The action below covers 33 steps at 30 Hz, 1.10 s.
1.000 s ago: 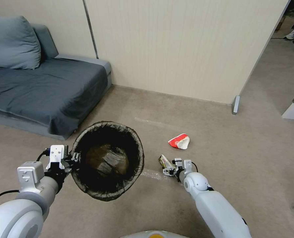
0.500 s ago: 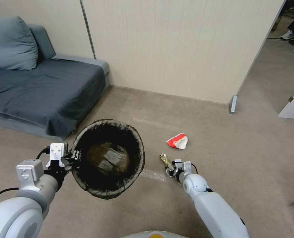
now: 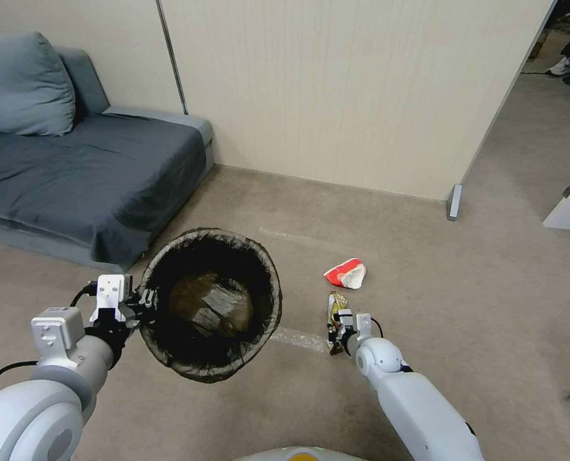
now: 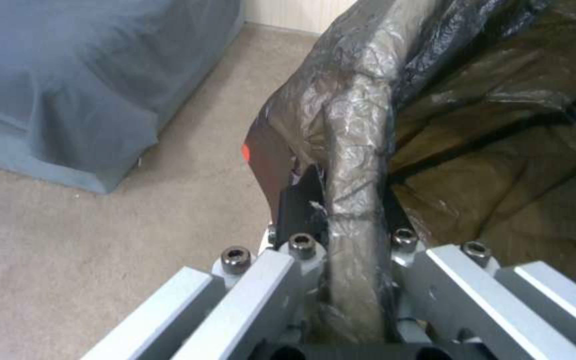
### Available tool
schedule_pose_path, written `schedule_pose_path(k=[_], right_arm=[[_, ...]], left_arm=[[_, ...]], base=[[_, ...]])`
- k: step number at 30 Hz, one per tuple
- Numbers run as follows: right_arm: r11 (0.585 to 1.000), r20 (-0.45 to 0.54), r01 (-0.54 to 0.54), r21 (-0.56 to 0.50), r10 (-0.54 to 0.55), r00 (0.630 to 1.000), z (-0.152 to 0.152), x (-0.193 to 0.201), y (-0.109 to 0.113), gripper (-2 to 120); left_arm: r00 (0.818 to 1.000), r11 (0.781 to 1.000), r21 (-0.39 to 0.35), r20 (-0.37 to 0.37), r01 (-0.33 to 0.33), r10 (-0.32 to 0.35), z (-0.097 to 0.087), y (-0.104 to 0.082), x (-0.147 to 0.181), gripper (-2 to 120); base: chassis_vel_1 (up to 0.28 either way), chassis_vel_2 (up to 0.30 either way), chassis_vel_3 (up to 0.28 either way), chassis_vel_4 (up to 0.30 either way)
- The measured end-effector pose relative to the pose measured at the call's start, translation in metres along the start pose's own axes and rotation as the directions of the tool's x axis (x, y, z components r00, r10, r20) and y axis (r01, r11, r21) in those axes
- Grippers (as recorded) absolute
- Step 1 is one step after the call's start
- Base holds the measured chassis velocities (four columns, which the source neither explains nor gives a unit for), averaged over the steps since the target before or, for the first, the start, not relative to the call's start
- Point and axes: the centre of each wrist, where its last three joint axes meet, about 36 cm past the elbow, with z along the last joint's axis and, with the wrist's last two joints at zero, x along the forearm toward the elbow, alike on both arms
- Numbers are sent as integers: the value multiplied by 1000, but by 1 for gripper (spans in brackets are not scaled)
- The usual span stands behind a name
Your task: Pick up the trash bin, then pick up the garbage from the floor and place it into the trash bin.
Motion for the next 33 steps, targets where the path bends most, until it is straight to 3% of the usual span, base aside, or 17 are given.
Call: schedule_pose_path(k=[5, 8, 9, 12, 13, 16, 20, 23, 24, 27, 29, 31, 33], right_arm=[[1000, 107, 3, 12, -4, 994, -27, 17, 1, 0], [999, 257, 36, 20, -40, 966, -79, 58, 9, 0], [999, 257, 36, 20, -40, 966, -79, 58, 9, 0], [995, 370, 90, 48, -101, 924, -123, 107, 21, 0], [995, 370, 90, 48, -101, 924, -123, 107, 21, 0], [982, 458, 163, 92, -187, 869, -159, 159, 38, 0], [965, 483, 234, 117, -261, 836, -178, 193, 51, 0], [929, 509, 336, 156, -367, 778, -197, 230, 73, 0], [929, 509, 336, 156, -367, 778, -197, 230, 73, 0], [859, 521, 448, 247, -508, 686, -216, 275, 109, 0], [845, 517, 463, 267, -531, 671, -218, 283, 116, 0], [784, 479, 521, 338, -620, 621, -220, 307, 142, 0], [763, 463, 539, 356, -645, 608, -219, 314, 152, 0]], left_arm=[[1000, 1000, 0, 0, -3, 3, 0, 0, 0, 1], [1000, 1000, 0, -6, -4, 4, 1, 0, 0, 1], [1000, 1000, 0, -6, -4, 4, 1, 0, 0, 1], [1000, 1000, 2, -8, -8, 8, 1, -1, 0, 1], [1000, 1000, 2, -8, -8, 8, 1, -1, 0, 1], [1000, 1000, 1, -9, -9, 9, 2, -2, 0, 1], [1000, 1000, -2, -9, -9, 9, 2, -3, -1, 1], [1000, 1000, -7, -11, -10, 10, 2, -4, -1, 1], [1000, 1000, -7, -11, -10, 10, 2, -4, -1, 1], [1000, 1000, -14, -15, -12, 12, 3, -5, -1, 1], [1000, 1000, -14, -16, -13, 13, 3, -5, -1, 1], [1000, 1000, -15, -17, -13, 13, 4, -5, -1, 1], [1000, 1000, -15, -17, -14, 13, 4, -6, -1, 1]], base=[[0, 0, 0, 0], [0, 0, 0, 0], [0, 0, 0, 0], [0, 0, 0, 0], [0, 0, 0, 0], [0, 0, 0, 0], [0, 0, 0, 0], [0, 0, 0, 0], [0, 0, 0, 0], [0, 0, 0, 0], [0, 0, 0, 0], [0, 0, 0, 0], [0, 0, 0, 0]])
